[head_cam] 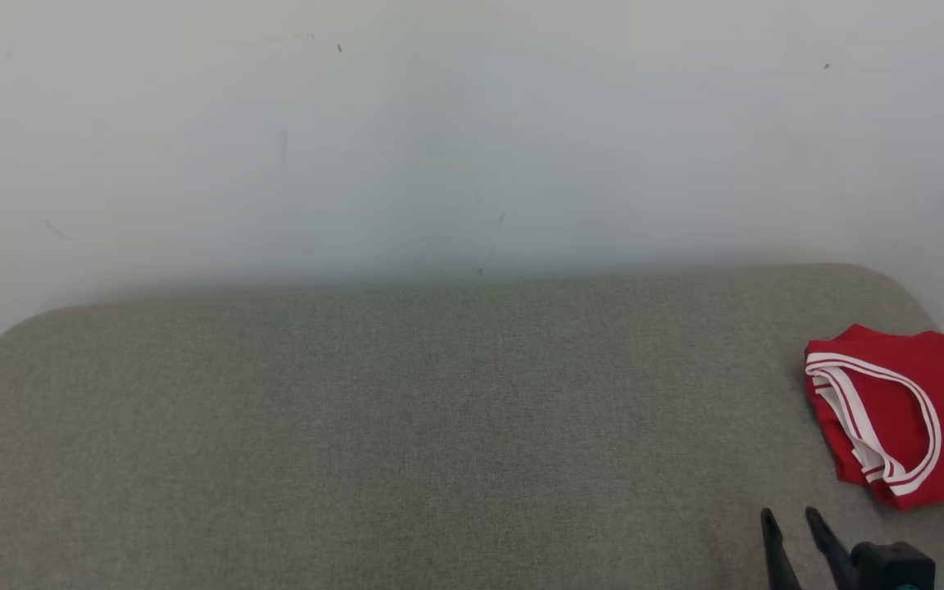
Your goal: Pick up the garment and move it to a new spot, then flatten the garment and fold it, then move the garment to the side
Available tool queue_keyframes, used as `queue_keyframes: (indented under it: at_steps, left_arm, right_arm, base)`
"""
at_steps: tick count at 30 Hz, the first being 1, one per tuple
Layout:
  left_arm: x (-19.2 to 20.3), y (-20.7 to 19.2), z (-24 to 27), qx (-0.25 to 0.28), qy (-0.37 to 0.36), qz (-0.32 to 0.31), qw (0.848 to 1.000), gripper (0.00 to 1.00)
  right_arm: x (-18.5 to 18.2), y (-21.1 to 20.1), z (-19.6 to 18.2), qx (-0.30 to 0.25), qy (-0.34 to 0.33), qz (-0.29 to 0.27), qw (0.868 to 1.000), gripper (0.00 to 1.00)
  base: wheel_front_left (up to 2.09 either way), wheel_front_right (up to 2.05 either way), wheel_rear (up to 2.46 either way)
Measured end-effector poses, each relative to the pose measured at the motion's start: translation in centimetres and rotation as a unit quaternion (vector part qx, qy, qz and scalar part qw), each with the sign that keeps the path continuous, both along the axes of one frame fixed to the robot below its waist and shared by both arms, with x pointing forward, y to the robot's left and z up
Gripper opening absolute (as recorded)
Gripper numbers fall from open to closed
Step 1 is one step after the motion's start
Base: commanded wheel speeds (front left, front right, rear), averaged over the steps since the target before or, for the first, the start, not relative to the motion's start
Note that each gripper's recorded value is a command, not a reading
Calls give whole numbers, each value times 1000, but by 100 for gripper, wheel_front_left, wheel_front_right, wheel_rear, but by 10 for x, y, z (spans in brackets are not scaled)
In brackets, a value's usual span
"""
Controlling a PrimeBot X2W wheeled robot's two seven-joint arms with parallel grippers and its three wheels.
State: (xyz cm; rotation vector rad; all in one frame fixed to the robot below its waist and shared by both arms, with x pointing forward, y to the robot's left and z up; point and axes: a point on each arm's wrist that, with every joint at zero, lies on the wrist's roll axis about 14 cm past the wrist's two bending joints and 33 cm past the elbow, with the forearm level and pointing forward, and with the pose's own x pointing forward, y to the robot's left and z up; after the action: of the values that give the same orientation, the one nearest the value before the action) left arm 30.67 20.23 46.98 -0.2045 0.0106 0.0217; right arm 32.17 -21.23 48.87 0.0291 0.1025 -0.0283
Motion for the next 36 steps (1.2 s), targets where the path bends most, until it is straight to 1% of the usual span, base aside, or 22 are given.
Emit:
queue_keyframes:
  at_steps: [5, 8, 16, 21, 22, 23, 36]
  left_arm:
    - [-9, -1, -20, -8, 35, 2, 999, 0]
    - [-8, 1, -23, -34, 43, 10, 998, 0]
    - [1, 4, -20, -103, 44, 25, 993, 0]
    - [6, 5, -18, -143, 42, 32, 988, 0]
    - [9, 5, -16, -160, 41, 33, 986, 0]
    - [11, 5, -15, -166, 41, 34, 985, 0]
    - [23, 5, -9, -257, 38, 41, 965, 0]
  right_arm:
    - [-8, 0, -23, 9, 37, -3, 999, 0]
    - [-8, -2, -28, 38, 45, -10, 998, 0]
    - [-1, 0, -21, 118, 27, -18, 992, 0]
    - [1, 1, -19, 165, 20, -23, 986, 0]
    - [3, 2, -17, 182, 17, -23, 983, 0]
    - [4, 2, -16, 191, 15, -23, 981, 0]
    - [14, 3, -8, 292, -3, -30, 956, 0]
  base:
    - [0, 0, 0]
    - [0, 0, 0]
    - [0, 0, 0]
    - [0, 0, 0]
    - [0, 0, 0]
    - [0, 0, 0]
    - [0, 0, 0]
